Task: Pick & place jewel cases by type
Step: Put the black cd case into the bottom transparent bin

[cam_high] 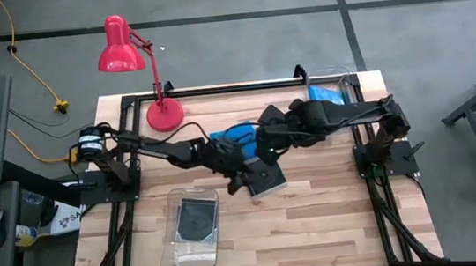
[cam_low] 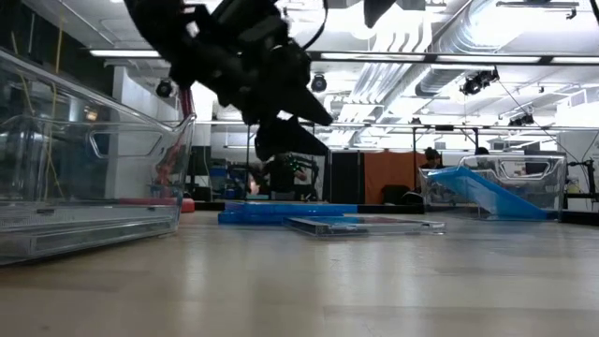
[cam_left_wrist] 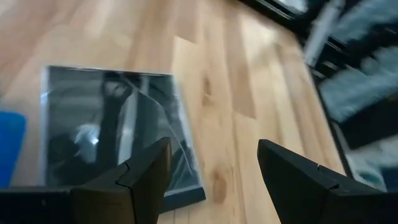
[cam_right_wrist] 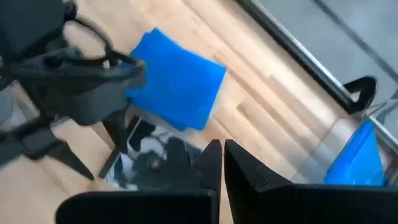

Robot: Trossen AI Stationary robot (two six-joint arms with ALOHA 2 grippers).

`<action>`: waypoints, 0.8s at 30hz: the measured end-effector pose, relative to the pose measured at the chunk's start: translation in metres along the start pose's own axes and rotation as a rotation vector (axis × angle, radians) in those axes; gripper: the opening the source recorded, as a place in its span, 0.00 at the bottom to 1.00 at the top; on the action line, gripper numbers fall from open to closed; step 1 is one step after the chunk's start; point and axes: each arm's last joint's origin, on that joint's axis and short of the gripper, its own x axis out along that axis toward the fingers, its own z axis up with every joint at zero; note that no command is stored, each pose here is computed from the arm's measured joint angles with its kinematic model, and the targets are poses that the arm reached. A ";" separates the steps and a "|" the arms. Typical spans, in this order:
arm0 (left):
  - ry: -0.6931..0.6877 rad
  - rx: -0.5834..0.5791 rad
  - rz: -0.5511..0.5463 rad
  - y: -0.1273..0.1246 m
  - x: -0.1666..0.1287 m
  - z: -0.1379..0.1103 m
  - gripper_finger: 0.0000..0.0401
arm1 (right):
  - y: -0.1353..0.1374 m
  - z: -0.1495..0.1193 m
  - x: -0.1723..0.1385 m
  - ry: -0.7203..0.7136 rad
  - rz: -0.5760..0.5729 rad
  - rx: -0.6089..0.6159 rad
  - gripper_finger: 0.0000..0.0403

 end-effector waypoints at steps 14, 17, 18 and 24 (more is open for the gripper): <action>-0.097 -0.477 0.307 -0.015 0.002 0.018 0.60 | -0.053 -0.083 0.016 -0.059 0.077 0.278 0.00; -0.100 -0.567 0.332 -0.012 0.006 0.014 0.60 | -0.059 -0.103 0.025 -0.109 0.174 0.337 0.00; -0.100 -0.592 0.334 -0.011 0.008 0.013 0.60 | -0.061 -0.110 0.029 -0.120 0.197 0.348 0.00; -0.110 -0.743 0.435 -0.013 0.016 -0.002 0.60 | -0.065 -0.143 0.054 -0.153 0.305 0.404 0.00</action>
